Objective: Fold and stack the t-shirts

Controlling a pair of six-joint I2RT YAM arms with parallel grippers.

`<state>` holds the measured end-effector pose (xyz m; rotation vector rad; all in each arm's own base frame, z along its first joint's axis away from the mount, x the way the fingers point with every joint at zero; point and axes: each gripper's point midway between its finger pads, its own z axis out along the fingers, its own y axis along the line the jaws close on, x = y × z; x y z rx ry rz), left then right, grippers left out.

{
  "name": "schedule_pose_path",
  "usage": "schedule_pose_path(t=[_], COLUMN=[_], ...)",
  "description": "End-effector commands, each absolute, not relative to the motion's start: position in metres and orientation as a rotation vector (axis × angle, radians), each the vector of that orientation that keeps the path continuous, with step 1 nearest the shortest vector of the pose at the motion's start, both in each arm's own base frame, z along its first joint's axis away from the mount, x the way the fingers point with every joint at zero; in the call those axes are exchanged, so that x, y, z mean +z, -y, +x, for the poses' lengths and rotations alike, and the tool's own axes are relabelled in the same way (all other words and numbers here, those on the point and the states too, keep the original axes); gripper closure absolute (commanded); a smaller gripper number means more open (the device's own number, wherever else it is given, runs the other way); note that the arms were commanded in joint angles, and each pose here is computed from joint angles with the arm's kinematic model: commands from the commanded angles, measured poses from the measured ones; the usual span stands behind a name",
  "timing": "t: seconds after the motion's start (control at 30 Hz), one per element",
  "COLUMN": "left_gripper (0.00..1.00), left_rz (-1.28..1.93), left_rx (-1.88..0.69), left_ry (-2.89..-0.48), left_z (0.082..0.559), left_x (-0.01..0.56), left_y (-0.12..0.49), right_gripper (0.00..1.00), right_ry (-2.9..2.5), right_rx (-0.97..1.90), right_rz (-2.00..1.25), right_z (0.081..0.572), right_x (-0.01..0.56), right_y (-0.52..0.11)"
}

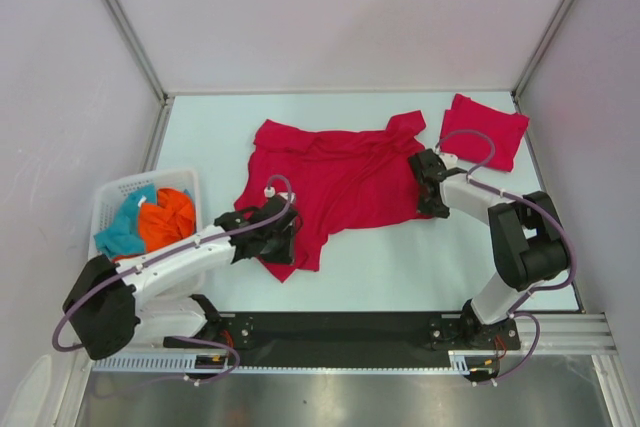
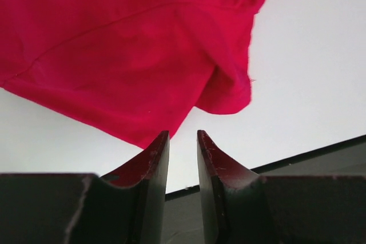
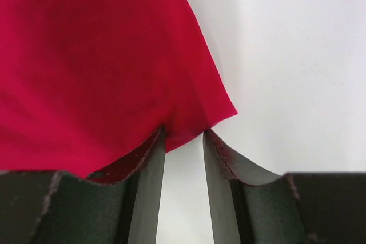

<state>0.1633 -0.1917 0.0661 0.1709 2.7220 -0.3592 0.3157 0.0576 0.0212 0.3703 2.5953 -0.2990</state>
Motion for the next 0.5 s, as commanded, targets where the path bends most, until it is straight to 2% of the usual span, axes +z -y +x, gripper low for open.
schedule_pose_path(t=[0.0, 0.47], left_gripper=[0.68, 0.66], left_rz=[0.175, 0.169], left_rx=[-0.3, -0.282], left_ry=[-2.729, -2.779], left_z=[0.162, 0.154], left_x=[0.055, 0.031], left_y=[0.184, 0.181], right_gripper=[0.61, 0.61], right_ry=[-2.521, -2.533], right_rx=[-0.269, -0.278], right_rz=[0.382, 0.377], right_z=[0.334, 0.332], right_x=[0.043, 0.036], right_y=[-0.063, -0.063])
